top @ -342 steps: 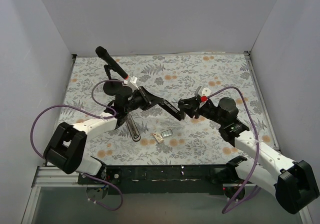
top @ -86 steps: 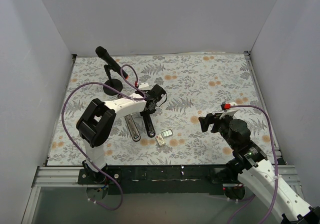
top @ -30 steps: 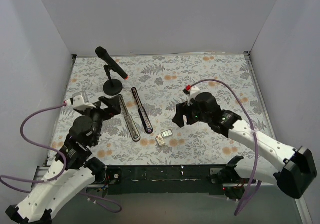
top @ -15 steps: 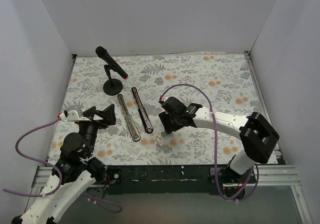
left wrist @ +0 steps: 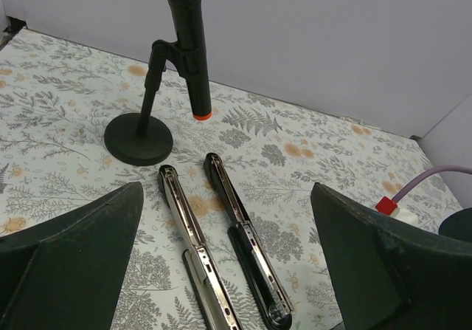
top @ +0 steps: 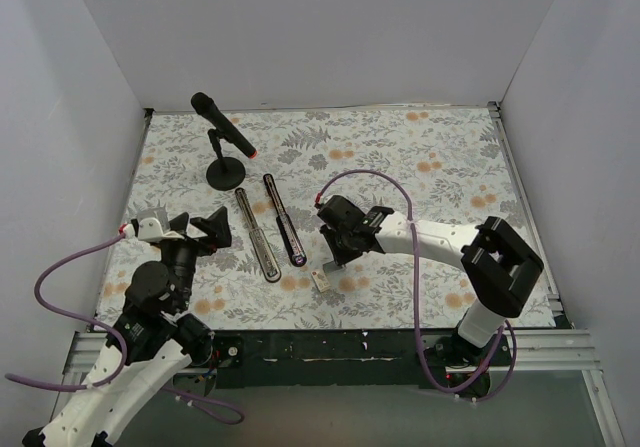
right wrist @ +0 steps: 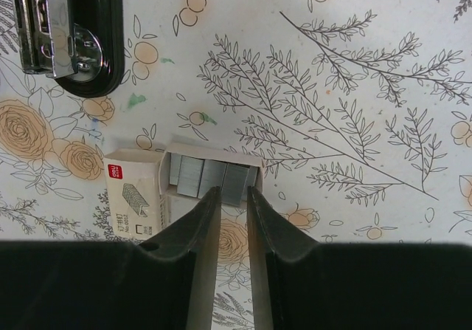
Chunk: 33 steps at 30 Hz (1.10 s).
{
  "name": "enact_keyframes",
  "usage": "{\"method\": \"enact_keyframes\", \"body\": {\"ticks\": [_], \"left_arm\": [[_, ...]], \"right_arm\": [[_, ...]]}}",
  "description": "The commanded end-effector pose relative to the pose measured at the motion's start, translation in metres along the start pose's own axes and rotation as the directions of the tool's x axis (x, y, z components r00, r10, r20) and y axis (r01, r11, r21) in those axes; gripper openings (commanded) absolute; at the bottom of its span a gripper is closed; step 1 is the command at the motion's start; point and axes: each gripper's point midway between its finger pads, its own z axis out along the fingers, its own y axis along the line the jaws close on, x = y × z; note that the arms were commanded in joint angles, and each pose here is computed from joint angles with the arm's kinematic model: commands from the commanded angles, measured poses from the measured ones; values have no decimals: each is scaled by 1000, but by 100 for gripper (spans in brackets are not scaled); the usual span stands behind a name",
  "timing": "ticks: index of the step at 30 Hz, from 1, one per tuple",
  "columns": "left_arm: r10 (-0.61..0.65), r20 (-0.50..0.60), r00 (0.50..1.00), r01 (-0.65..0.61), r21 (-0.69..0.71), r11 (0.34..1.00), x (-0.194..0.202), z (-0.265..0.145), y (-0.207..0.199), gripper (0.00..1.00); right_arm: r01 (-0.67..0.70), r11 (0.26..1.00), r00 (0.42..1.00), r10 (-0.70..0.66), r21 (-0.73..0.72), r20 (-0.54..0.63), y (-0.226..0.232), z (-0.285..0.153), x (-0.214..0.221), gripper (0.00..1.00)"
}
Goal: Load the staples into the stapler
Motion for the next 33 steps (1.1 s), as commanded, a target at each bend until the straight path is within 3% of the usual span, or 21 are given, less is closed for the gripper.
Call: {"method": "enact_keyframes", "body": {"ticks": [1, 6, 18, 26, 33], "left_arm": [[47, -28, 998, -48, -32, 998, 9, 5, 5, 98], [56, -43, 998, -57, -28, 998, 12, 7, 4, 98], [65, -53, 997, -66, -29, 997, 15, 10, 5, 98], [70, -63, 996, -72, -26, 997, 18, 11, 4, 98], [72, -69, 995, -74, -24, 997, 19, 12, 4, 98]], "right_arm": [[-11, 1000, 999, 11, -6, 37, 6, 2, -14, 27], [-7, 1000, 1000, 7, -2, 22, 5, 8, -9, 22], [0, 1000, 1000, 0, 19, -13, 2, 16, -2, 23], [13, 998, 999, -15, -54, -40, 15, 15, 1, 26], [38, 999, 997, -38, -7, -74, 4, 21, 10, 27]]}}
